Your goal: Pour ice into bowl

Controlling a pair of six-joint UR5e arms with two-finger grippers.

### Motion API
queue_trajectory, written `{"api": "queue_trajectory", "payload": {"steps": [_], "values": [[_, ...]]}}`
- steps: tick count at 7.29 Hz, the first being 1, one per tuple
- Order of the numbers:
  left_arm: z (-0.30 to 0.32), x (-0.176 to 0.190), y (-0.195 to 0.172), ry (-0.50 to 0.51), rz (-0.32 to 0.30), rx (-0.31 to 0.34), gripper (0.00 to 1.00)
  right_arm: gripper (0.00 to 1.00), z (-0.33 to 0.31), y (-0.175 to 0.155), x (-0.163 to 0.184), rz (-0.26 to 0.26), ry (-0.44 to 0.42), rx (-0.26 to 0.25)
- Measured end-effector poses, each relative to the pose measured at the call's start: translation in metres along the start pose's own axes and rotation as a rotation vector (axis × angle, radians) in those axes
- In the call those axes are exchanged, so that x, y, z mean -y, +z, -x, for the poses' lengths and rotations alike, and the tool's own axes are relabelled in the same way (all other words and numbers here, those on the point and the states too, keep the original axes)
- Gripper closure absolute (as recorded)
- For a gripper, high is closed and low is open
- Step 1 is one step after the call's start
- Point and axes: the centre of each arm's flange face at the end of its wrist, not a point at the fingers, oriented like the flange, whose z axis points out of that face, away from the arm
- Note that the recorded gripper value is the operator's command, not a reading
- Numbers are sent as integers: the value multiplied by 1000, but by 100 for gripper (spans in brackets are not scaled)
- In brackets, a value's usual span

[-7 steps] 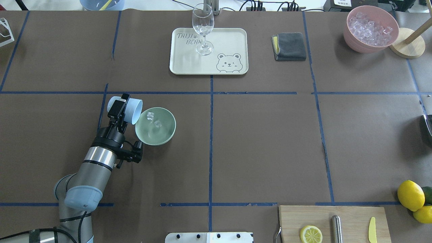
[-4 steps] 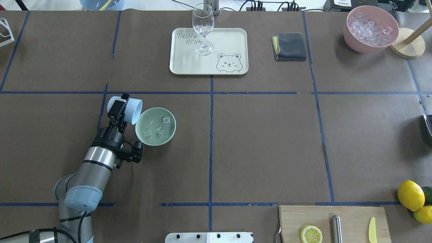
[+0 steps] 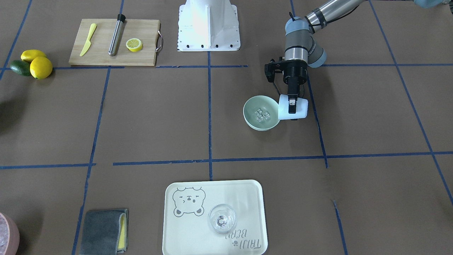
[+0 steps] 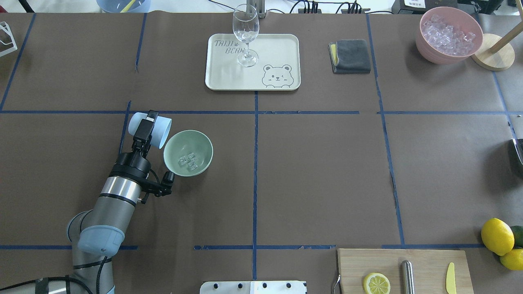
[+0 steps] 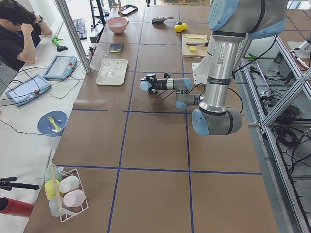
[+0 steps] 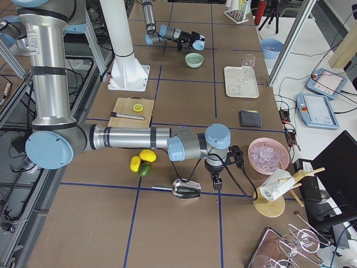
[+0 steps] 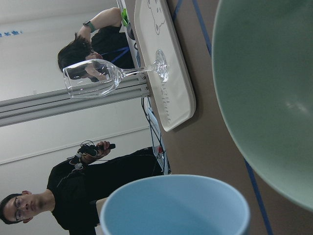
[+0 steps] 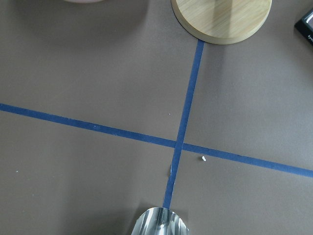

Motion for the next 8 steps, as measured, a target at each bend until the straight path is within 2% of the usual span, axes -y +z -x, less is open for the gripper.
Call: {"api": "queue_trajectory", "payload": {"steps": [2,8], "values": [[8,0,-2,52,7,11,100,0,0,0,0,0,1,0],[9,0,-2,54,7,15,100,0,0,0,0,0,1,0]]}}
